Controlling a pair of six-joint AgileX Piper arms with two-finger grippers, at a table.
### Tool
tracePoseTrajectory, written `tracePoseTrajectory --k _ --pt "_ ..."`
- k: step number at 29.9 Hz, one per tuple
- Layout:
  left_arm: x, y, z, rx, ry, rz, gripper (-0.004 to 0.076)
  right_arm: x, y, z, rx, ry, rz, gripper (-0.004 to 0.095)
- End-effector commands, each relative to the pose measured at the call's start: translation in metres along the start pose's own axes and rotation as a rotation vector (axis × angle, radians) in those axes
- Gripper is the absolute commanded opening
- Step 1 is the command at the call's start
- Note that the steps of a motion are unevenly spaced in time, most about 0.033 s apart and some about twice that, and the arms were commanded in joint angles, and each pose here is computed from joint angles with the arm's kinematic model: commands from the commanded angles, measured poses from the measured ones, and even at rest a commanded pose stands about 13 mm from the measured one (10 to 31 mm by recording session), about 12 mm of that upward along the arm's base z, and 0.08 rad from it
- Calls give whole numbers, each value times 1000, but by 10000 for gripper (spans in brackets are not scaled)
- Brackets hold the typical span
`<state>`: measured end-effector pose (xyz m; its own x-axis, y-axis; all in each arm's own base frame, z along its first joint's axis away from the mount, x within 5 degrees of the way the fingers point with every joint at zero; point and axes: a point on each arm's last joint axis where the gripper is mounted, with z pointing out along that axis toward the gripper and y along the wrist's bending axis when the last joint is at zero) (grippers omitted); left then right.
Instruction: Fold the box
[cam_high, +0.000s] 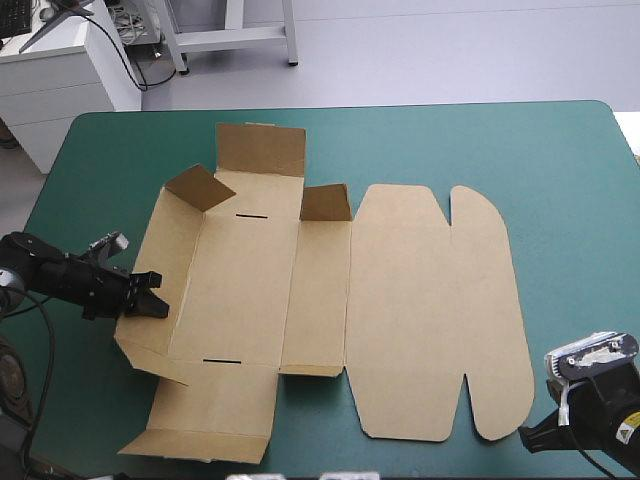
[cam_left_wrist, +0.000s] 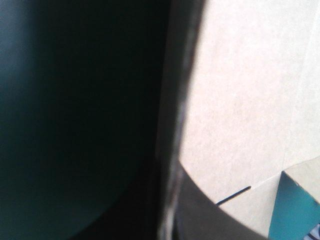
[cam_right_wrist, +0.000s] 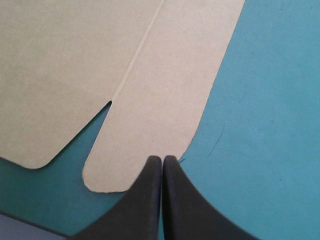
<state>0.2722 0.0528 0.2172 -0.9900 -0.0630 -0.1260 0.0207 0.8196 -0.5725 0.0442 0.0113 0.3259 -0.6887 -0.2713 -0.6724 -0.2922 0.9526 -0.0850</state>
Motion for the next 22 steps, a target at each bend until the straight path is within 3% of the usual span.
tracePoseTrajectory --k 1,8,22 --pt "-8 -40 -25 72 -65 124 -8 -8 -3 -4 27 -54 -12 -13" --pt "-32 -87 -45 -128 -47 406 -8 -7 -7 -4 78 -40 -32 -13" --pt "-60 -190 -91 -469 -223 897 -8 -7 -8 -4 81 -40 -33 -13"
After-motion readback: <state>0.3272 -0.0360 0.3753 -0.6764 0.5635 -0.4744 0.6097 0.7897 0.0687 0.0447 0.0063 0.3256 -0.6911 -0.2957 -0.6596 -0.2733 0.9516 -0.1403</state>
